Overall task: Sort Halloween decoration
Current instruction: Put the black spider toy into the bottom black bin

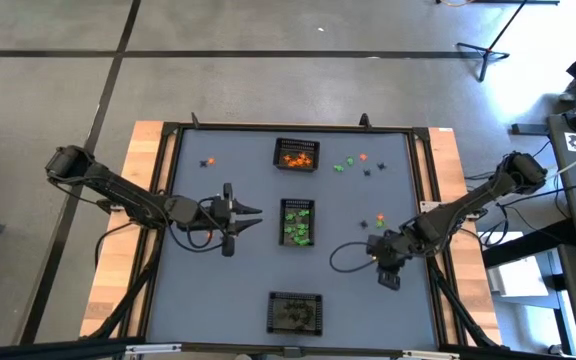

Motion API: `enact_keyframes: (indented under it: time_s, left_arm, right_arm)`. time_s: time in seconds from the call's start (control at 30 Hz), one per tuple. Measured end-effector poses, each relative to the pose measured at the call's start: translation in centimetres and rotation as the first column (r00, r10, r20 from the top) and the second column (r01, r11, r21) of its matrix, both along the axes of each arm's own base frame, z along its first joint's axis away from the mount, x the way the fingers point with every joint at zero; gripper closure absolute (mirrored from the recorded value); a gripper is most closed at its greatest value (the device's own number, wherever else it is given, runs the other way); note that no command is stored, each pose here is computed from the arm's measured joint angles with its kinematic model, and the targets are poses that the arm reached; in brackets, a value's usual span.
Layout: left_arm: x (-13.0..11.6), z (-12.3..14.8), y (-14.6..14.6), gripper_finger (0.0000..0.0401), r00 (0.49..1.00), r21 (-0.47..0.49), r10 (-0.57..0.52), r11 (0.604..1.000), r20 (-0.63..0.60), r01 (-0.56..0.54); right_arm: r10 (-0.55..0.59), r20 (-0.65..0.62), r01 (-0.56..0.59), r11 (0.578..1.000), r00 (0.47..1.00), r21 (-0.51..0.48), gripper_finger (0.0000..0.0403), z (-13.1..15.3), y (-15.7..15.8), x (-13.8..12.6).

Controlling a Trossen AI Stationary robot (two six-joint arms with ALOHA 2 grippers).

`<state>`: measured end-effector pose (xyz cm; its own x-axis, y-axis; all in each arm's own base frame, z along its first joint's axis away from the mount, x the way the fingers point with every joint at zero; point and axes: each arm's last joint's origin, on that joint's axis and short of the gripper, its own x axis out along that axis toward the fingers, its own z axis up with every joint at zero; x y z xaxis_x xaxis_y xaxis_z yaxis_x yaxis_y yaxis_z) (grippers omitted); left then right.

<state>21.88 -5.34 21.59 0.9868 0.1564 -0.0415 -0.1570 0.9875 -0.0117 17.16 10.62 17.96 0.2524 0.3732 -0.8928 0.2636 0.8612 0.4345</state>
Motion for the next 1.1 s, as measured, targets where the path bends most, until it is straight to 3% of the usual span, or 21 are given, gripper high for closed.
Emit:
enact_keyframes:
  time_s: [0.07, 0.13, 0.2, 0.3, 0.4, 0.53, 0.73, 0.87, 1.1]
  left_arm:
    - [0.0, 0.0, 0.0, 0.0307, 1.0, 0.0, 0.0, 1.0, 0.0, 0.0]
    - [0.0, 0.0, 0.0, 0.0307, 1.0, 0.0, 0.0, 1.0, 0.0, 0.0]
    - [0.0, 0.0, 0.0, 0.0307, 1.0, 0.0, 0.0, 1.0, 0.0, 0.0]
    - [0.0, 0.0, 0.0, 0.0307, 1.0, 0.0, 0.0, 1.0, 0.0, 0.0]
    - [0.0, 0.0, 0.0, 0.0307, 1.0, 0.0, 0.0, 1.0, 0.0, 0.0]
    - [0.0, 0.0, 0.0, 0.0307, 1.0, -0.001, 0.0, 1.0, 0.0, 0.0]
    - [0.0, 0.0, 0.0, 0.0307, 1.0, -0.001, 0.0, 1.0, 0.0, 0.0]
    - [0.0, 0.0, 0.0, 0.0307, 1.0, -0.001, 0.0, 1.0, 0.0, 0.0]
    - [0.0, 0.0, 0.0, 0.0307, 1.0, -0.001, 0.0, 1.0, 0.0, 0.0]
  right_arm:
    - [0.0, -0.03, -0.001, 0.999, 1.0, -0.032, 0.0397, 0.6, -0.1, -0.1]
    - [0.011, -0.031, -0.015, 0.99, 0.999, -0.14, 0.0397, 1.8, 0.0, -0.3]
    - [0.036, -0.017, -0.039, 0.962, 0.999, -0.27, 0.0397, 3.6, 0.3, -0.6]
    - [0.08, 0.064, -0.05, 0.923, 0.995, -0.382, 0.0397, 6.7, 1.3, -1.0]
    - [0.106, 0.168, -0.032, 0.92, 0.98, -0.391, 0.0397, 8.9, 2.8, -1.4]
    - [0.091, 0.241, -0.01, 0.948, 0.966, -0.317, 0.0397, 9.4, 4.5, -1.9]
    - [0.064, 0.165, -0.015, 0.959, 0.984, -0.282, 0.0394, 7.1, 6.4, -2.6]
    - [0.128, 0.045, -0.111, 0.954, 0.991, -0.278, 0.035, 4.7, 7.6, -3.1]
    - [0.187, -0.114, -0.215, 0.91, 0.976, -0.353, 0.0197, 0.8, 9.5, -3.3]
